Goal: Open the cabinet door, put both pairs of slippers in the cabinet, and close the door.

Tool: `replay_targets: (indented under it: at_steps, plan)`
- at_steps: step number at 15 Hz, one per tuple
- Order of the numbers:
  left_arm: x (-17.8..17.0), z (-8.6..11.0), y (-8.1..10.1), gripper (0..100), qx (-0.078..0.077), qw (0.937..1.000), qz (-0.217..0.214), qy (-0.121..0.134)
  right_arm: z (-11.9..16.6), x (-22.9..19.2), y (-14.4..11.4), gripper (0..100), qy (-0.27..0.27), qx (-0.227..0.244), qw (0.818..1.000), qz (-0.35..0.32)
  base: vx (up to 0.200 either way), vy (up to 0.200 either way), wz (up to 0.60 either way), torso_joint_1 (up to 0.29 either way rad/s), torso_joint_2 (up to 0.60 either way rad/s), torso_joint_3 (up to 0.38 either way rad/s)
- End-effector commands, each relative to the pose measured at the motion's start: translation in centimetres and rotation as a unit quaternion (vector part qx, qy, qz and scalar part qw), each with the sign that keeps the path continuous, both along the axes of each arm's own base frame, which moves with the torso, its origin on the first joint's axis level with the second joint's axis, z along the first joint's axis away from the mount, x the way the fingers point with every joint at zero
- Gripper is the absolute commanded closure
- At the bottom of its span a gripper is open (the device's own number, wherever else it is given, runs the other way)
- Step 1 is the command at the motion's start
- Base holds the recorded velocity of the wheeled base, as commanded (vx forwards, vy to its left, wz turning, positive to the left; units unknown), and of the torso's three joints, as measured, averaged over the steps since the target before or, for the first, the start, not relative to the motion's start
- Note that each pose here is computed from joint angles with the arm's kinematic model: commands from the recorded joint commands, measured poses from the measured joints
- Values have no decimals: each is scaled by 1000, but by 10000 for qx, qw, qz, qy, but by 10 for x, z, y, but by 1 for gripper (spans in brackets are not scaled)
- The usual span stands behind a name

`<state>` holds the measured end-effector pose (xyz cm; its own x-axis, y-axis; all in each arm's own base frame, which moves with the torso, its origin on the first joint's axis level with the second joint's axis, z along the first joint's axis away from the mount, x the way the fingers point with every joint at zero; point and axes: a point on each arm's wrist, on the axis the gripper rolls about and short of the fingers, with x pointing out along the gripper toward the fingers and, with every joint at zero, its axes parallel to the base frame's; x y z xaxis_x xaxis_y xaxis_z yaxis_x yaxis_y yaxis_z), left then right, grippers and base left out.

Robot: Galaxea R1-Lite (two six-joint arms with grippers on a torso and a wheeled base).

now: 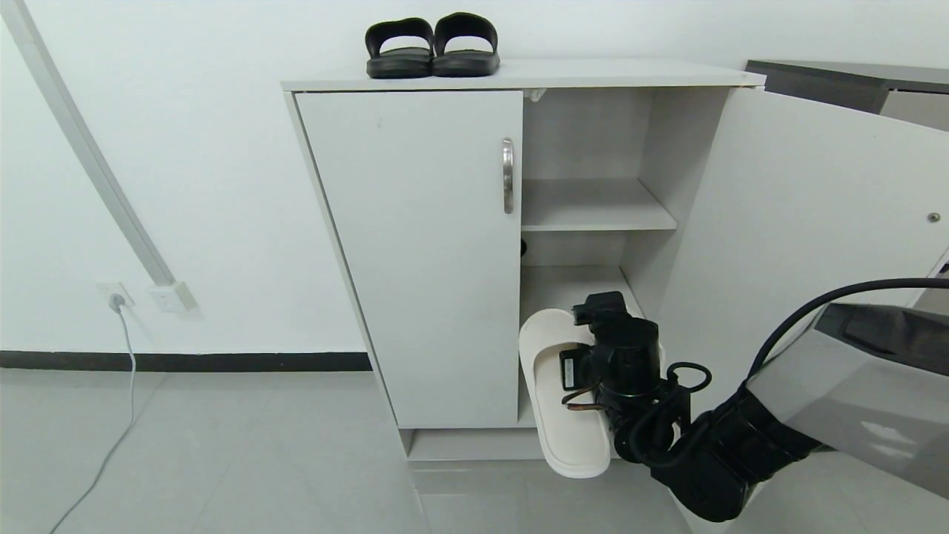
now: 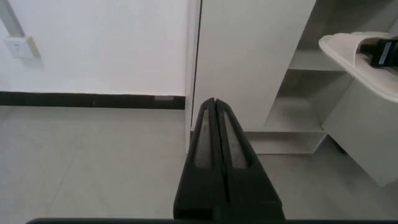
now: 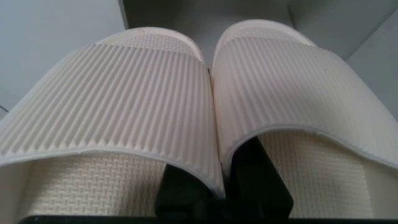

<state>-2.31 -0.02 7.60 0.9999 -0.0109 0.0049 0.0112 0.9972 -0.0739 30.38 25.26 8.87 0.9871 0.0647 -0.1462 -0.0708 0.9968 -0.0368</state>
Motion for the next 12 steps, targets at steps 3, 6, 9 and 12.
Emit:
replay_targets:
  at_steps: [3, 6, 9, 12]
  plan:
    - [0, 0, 0, 100, -6, 10000, 1, 17, 0, 0, 1, 100, -22, -2, 10000, -76, 0, -200, 0, 4, 2, 4]
    - [0, 0, 0, 100, -6, 10000, 1, 17, -1, -4, 5, 100, -11, -12, 10000, -15, 0, 0, 0, 0, 0, 0]
    - [0, 0, 0, 100, -6, 10000, 1, 17, -1, -5, 5, 100, -6, -19, 10000, -7, 0, 0, 0, 0, 0, 0]
    - [0, 0, 0, 100, -6, 10000, 1, 17, -4, -3, 3, 100, 19, -71, 9999, -151, 0, 0, 0, 0, 0, 0]
